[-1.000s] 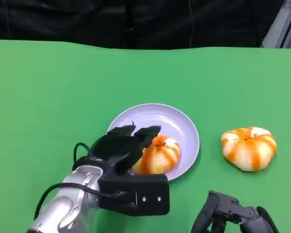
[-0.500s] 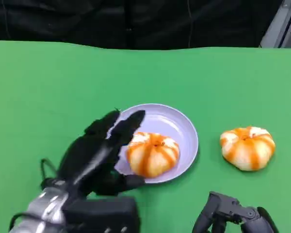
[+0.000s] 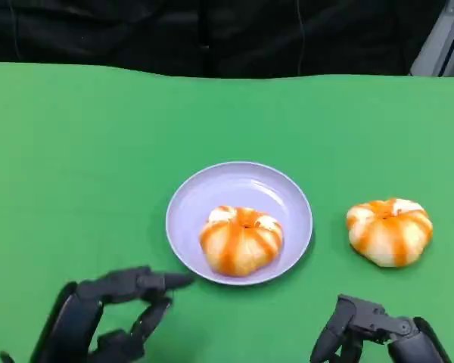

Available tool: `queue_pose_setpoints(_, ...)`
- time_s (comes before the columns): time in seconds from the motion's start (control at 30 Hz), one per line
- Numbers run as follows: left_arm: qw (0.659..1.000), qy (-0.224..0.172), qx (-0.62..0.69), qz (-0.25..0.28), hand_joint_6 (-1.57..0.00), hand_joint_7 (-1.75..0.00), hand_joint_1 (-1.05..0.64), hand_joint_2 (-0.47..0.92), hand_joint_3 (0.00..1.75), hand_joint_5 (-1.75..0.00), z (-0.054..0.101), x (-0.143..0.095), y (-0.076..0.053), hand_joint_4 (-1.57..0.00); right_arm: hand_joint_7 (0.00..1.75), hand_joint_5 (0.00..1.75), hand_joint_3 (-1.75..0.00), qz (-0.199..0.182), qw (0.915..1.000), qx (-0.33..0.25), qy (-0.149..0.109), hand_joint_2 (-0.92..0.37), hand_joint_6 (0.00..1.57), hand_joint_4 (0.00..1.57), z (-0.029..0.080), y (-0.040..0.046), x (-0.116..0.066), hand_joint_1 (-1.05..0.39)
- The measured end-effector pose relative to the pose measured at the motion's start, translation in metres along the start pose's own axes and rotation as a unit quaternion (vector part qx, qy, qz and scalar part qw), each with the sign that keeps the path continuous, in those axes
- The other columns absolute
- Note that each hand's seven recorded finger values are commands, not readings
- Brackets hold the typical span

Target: Grasp the bread from the table and place it into the plate.

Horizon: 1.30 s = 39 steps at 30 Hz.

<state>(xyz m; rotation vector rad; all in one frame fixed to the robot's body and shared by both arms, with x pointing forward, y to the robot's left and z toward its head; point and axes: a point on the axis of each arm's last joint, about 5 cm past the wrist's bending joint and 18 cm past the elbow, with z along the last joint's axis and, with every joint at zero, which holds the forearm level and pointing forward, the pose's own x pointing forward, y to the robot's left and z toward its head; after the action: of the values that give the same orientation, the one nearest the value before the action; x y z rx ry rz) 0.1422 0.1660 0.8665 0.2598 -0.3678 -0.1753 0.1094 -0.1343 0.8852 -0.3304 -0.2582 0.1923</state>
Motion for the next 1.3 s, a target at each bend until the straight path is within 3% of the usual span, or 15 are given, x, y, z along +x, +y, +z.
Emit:
queue_pose_setpoints(0.07, 0.999, 0.009, -0.028, 0.016, -0.85, -1.31, 0.00, 0.43, 1.33, -1.63, 0.005, -0.002, -0.003, -0.92, 1.34, 1.68, -1.45, 0.000, 1.0000, -0.001, 0.003, -0.27, 0.79, 0.87, -0.001, -0.0026, -0.001, -0.08)
queue_pose_setpoints(0.1, 0.999, 0.012, -0.041, 0.026, -0.83, -1.36, 0.00, 0.42, 1.34, -1.65, 0.009, -0.004, -0.005, -0.92, 1.35, 1.68, -1.45, 0.000, 1.0000, -0.002, 0.006, -0.27, 0.79, 0.87, -0.002, -0.0044, -0.002, -0.08)
queue_pose_setpoints(0.3, 0.998, 0.031, -0.041, 0.042, -0.82, -1.49, 0.01, 0.32, 1.44, -1.70, 0.013, -0.009, -0.008, -0.91, 1.38, 1.70, -1.43, -0.001, 0.9999, 0.004, 0.009, -0.30, 0.77, 0.85, -0.003, -0.0086, -0.003, -0.12)
queue_pose_setpoints(0.6, 0.999, 0.021, -0.026, 0.039, -0.82, -1.46, 0.01, 0.34, 1.38, -1.67, 0.007, 0.002, 0.001, -0.89, 1.40, 1.71, -1.41, 0.005, 0.9999, 0.009, 0.013, -0.32, 0.74, 0.82, -0.002, -0.0061, -0.002, -0.07)
queue_pose_setpoints(0.93, 0.999, 0.021, -0.018, 0.038, -0.81, -1.45, 0.02, 0.36, 1.35, -1.69, 0.003, 0.006, 0.003, -0.88, 1.40, 1.72, -1.43, 0.007, 0.9999, 0.006, 0.005, -0.30, 0.74, 0.82, -0.003, -0.0056, 0.005, -0.08)
queue_pose_setpoints(1.3, 0.999, 0.022, -0.014, 0.030, -0.82, -1.42, -0.01, 0.37, 1.32, -1.66, 0.002, 0.006, 0.004, -0.89, 1.40, 1.75, -1.34, 0.007, 0.9999, 0.002, 0.008, -0.37, 0.72, 0.81, -0.006, -0.0037, 0.003, -0.07)
